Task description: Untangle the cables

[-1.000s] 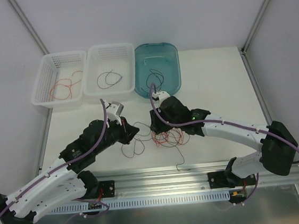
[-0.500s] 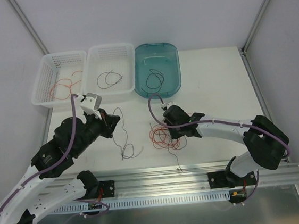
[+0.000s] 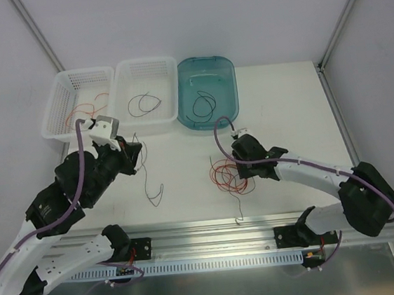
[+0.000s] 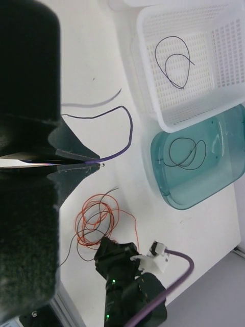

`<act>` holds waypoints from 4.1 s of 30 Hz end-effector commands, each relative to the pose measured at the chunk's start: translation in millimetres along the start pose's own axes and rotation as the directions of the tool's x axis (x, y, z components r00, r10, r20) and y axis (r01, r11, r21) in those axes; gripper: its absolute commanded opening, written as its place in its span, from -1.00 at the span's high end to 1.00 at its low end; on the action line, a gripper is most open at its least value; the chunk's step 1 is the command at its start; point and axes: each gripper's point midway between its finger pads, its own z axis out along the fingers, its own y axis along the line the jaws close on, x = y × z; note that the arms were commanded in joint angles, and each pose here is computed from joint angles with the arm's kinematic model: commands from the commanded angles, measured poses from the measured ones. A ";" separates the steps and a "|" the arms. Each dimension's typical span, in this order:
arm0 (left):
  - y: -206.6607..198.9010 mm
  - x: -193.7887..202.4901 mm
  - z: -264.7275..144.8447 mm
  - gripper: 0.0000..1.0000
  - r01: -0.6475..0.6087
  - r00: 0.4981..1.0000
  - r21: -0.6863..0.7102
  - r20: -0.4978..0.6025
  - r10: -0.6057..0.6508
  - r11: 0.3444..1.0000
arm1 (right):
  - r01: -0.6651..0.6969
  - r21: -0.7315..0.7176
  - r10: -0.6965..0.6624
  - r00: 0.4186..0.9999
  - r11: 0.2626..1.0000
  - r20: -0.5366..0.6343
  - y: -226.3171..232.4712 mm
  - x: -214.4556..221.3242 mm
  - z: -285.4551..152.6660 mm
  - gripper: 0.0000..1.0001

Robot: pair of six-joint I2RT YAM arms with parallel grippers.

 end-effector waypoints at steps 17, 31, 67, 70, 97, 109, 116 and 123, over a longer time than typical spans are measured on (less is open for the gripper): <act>-8.5 147.3 88.5 1.00 -0.122 0.868 -0.069 -0.492 0.072 0.990 | 0.052 -0.198 0.013 0.949 0.979 0.314 14.1 -42.4 -87.9 -0.16; 1.8 273.0 81.7 0.98 -0.107 0.694 -0.094 -0.720 0.007 0.990 | 0.061 -0.256 0.013 0.960 0.965 0.278 28.5 -33.9 -78.0 -0.29; 38.3 339.5 91.8 0.48 -0.189 0.641 -0.442 -0.732 -0.231 0.877 | 0.057 -0.240 0.008 0.965 0.969 0.263 22.0 -21.7 -72.9 -0.29; 38.4 342.6 92.8 0.56 -0.197 0.632 -0.443 -0.739 -0.232 0.874 | 0.059 -0.236 0.007 0.964 0.970 0.267 20.3 -20.9 -73.5 -0.29; 16.7 112.4 107.5 1.00 -0.123 0.912 -0.274 -0.411 -0.001 0.954 | 0.064 -0.210 -0.004 0.961 0.976 0.278 14.9 -22.4 -74.4 -0.29; 28.6 -97.9 131.8 1.00 -0.182 0.982 -0.250 -0.101 0.161 0.951 | 0.066 -0.178 -0.011 0.956 0.982 0.294 5.1 -21.8 -81.9 -0.29; 81.4 -111.8 217.4 1.00 -0.259 0.962 -0.317 -0.166 0.215 0.912 | 0.067 -0.167 -0.015 0.955 0.984 0.297 0.5 -21.0 -87.8 -0.29; 147.6 -63.9 303.2 0.99 -0.292 0.944 -0.371 -0.263 0.202 0.882 | 0.054 -0.181 0.001 0.957 0.982 0.290 -1.2 -15.7 -94.3 -0.29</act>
